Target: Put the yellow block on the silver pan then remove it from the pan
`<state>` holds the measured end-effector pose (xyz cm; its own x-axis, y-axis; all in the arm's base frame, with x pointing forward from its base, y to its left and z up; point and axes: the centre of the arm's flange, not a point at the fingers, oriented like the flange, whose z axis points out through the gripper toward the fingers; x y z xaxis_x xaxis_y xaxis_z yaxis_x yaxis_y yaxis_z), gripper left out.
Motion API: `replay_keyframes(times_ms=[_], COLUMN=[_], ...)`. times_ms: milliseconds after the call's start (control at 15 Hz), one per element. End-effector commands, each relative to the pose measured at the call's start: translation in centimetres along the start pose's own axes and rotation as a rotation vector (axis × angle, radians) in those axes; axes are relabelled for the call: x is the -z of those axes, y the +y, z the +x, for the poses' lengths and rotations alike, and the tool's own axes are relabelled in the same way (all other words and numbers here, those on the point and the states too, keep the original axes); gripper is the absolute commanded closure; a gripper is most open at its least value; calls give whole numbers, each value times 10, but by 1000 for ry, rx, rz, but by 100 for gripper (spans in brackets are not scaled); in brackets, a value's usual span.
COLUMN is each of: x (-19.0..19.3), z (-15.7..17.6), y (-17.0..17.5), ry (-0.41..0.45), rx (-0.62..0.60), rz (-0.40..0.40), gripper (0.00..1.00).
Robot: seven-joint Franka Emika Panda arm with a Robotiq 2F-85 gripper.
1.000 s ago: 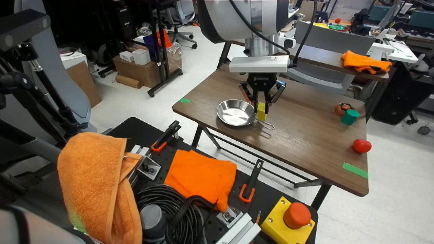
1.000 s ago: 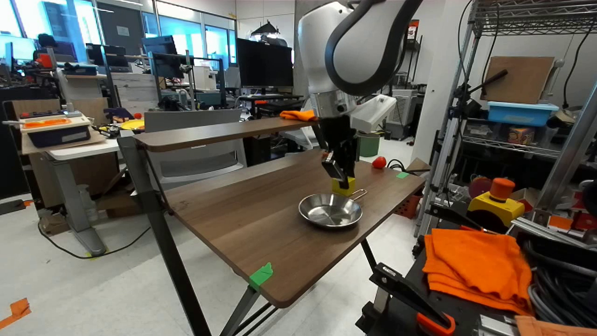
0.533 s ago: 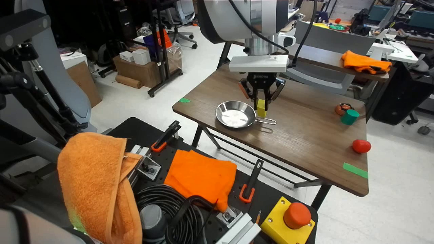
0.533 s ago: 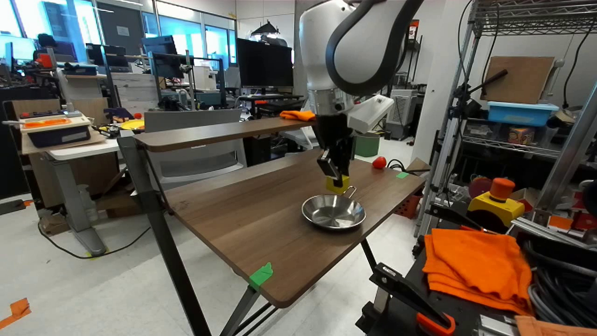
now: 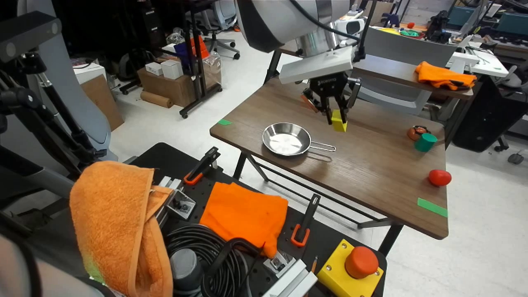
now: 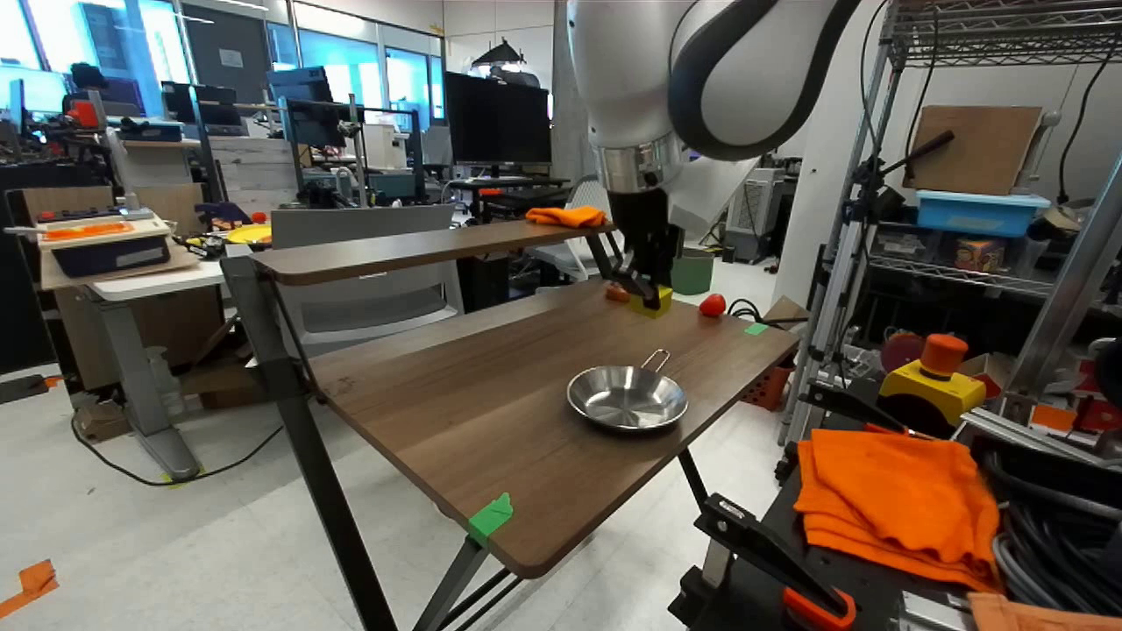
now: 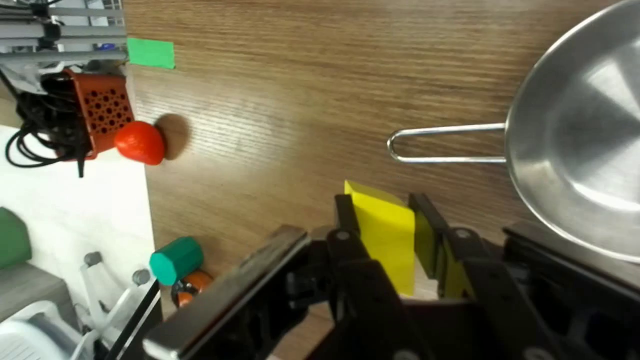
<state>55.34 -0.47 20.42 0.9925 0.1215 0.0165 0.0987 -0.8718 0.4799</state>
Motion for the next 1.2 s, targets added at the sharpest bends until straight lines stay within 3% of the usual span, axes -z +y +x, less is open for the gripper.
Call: replay_keyframes(times_ms=[0,400,600,1133], x=[51,92,97,62], z=[-26,-47,-56,-58], y=[-6,-34,-44,-19], ry=[105,170,137,41], rx=[-1,47,3,-73], rz=[-13,122,195,276], gripper=[92,92,92,92])
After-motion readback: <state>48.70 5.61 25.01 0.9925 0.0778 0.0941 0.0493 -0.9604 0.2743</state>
